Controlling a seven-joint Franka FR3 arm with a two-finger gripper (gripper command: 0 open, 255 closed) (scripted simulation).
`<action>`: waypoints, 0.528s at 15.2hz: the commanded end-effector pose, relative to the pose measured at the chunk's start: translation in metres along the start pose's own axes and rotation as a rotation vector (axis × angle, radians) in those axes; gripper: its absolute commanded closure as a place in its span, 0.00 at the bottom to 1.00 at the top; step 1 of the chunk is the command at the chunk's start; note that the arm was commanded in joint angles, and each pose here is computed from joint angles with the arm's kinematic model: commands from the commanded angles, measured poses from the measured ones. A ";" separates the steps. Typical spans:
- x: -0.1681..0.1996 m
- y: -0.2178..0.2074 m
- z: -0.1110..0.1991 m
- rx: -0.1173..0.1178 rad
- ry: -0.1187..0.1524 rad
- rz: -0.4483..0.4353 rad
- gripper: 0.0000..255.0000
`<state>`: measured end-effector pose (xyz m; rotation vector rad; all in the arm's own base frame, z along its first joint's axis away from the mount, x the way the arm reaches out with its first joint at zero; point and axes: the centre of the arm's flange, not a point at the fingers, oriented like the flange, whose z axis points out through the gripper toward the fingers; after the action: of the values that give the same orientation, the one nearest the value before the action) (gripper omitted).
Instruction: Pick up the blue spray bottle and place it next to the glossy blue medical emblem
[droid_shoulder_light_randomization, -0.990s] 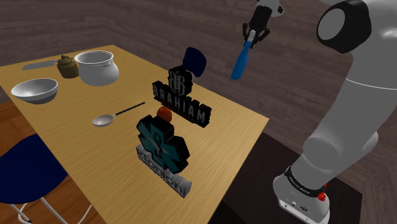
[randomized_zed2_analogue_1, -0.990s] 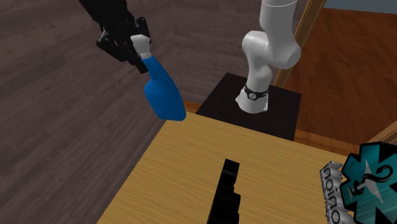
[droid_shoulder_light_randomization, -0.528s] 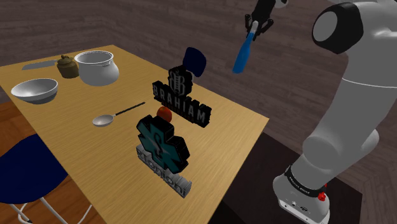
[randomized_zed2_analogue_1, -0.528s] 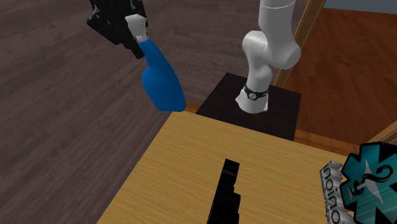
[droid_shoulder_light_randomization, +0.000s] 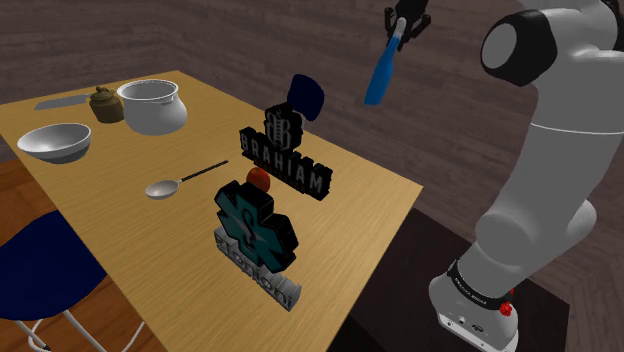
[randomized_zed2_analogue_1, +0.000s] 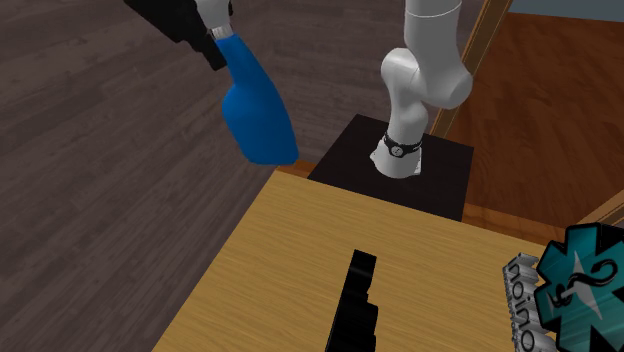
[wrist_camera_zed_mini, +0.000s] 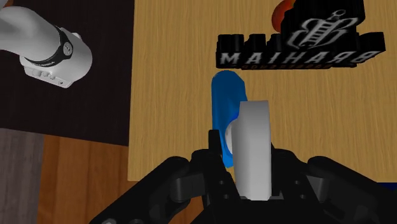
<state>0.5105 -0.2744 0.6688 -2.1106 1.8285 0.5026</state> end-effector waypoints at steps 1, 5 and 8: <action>-0.020 -0.007 0.010 0.000 0.000 0.000 1.00; -0.065 -0.025 0.032 0.000 0.000 0.000 1.00; -0.098 -0.039 0.049 0.000 0.000 0.000 1.00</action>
<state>0.5319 -0.1764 0.6682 -2.1117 1.8270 0.5034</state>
